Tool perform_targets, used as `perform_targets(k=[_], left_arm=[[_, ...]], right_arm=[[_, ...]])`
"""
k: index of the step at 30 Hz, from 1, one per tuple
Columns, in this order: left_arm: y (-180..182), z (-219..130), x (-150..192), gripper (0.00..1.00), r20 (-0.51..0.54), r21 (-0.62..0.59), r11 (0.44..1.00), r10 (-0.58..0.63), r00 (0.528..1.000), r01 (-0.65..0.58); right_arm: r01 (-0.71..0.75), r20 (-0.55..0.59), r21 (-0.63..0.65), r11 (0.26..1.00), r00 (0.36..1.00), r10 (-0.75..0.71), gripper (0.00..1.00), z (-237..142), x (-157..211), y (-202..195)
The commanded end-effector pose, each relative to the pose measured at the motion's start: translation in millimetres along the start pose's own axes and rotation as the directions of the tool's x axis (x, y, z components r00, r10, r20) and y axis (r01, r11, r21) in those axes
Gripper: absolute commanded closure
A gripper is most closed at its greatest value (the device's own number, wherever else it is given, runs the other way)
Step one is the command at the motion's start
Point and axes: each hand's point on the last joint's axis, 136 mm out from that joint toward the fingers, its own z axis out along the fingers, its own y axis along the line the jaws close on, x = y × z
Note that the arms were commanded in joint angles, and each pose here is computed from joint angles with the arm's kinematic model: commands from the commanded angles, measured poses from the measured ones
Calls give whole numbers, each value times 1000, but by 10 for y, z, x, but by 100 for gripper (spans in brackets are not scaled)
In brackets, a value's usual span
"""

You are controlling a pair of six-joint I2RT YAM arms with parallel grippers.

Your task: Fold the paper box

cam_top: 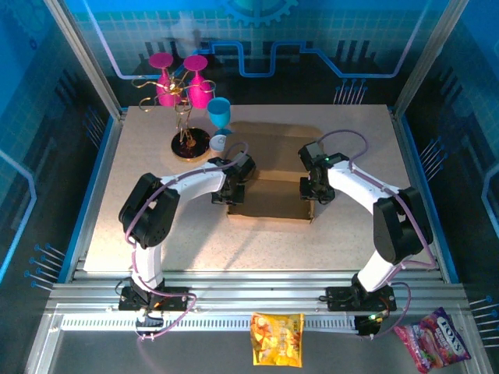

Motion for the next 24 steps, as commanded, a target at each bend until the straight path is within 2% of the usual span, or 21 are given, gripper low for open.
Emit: perform_targets(k=[1, 6, 11, 16, 20, 22, 24], left_arm=[[197, 12, 89, 100, -24, -97, 995, 36, 999, -38], [195, -8, 76, 100, -17, -96, 995, 32, 999, -33], [198, -7, 87, 100, -16, -95, 995, 34, 999, -36], [201, 1, 99, 100, -20, -95, 995, 36, 999, -37], [197, 12, 96, 100, -22, -97, 994, 39, 999, -41], [199, 14, 87, 100, -21, -99, 994, 42, 999, -44], [200, 18, 87, 100, -24, -102, 994, 44, 999, -46]], right_arm=[[-5, 97, -57, 998, 995, 10, 46, -426, -264, 38], [-86, 183, -123, 989, 977, 107, 41, -855, -585, -100], [-224, 205, -259, 939, 938, 281, 40, -929, -1051, -379], [-262, 105, -459, 849, 933, 345, 37, -514, -1527, -425], [-235, 8, -517, 823, 960, 279, 37, -43, -1710, -315], [-222, -17, -552, 804, 967, 255, 37, 76, -1785, -236], [-220, -35, -535, 816, 971, 238, 37, 191, -1816, -226]])
